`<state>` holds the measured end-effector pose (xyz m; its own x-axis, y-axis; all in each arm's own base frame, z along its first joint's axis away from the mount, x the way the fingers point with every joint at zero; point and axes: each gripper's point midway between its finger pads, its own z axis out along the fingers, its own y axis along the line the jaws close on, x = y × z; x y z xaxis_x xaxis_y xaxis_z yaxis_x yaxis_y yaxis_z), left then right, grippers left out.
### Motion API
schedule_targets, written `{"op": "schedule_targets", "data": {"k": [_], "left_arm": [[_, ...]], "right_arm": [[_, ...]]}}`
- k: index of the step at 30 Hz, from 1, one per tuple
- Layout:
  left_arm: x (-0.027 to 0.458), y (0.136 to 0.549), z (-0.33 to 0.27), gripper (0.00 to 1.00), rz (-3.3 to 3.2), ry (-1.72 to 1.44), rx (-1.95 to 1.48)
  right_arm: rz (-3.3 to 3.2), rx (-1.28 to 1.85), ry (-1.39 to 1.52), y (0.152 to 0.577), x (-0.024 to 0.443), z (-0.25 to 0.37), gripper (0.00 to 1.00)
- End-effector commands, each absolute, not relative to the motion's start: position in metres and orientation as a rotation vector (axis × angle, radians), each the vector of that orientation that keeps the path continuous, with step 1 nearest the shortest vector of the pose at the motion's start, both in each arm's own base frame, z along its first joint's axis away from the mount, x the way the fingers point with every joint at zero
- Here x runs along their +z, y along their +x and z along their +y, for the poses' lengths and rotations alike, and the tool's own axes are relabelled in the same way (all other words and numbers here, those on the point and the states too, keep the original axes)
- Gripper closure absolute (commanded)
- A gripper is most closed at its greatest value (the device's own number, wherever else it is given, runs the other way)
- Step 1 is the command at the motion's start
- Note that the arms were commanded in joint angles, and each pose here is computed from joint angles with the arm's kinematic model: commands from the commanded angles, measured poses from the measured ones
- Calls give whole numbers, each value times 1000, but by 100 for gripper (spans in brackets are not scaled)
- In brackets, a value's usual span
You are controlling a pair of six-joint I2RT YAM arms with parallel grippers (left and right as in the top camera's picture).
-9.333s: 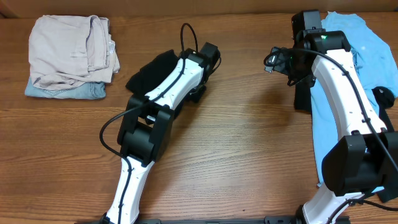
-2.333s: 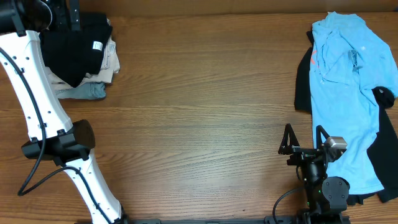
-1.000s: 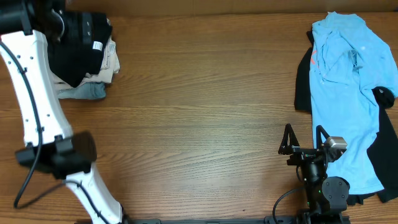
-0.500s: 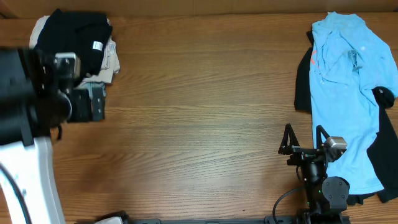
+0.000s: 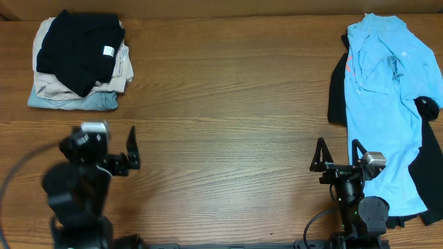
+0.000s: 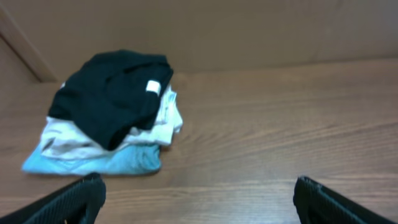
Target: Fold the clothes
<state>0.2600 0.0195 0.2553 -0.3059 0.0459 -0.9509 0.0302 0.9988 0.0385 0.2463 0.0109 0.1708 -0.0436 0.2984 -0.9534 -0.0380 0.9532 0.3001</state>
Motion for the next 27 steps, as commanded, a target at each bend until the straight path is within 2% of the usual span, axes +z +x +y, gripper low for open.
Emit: {"op": "schedule_targets", "data": {"k": [1, 12, 23, 27], "left_arm": [[225, 254, 6, 0, 1808, 55, -58], [198, 243, -2, 0, 1578, 84, 2], [158, 246, 4, 0, 1637, 52, 17], [158, 246, 5, 0, 1636, 51, 19]], "right_arm": [[1587, 269, 201, 246, 170, 10, 0], [1587, 269, 201, 246, 170, 10, 0], [1587, 269, 201, 246, 170, 10, 0], [1587, 269, 200, 246, 170, 10, 0]]}}
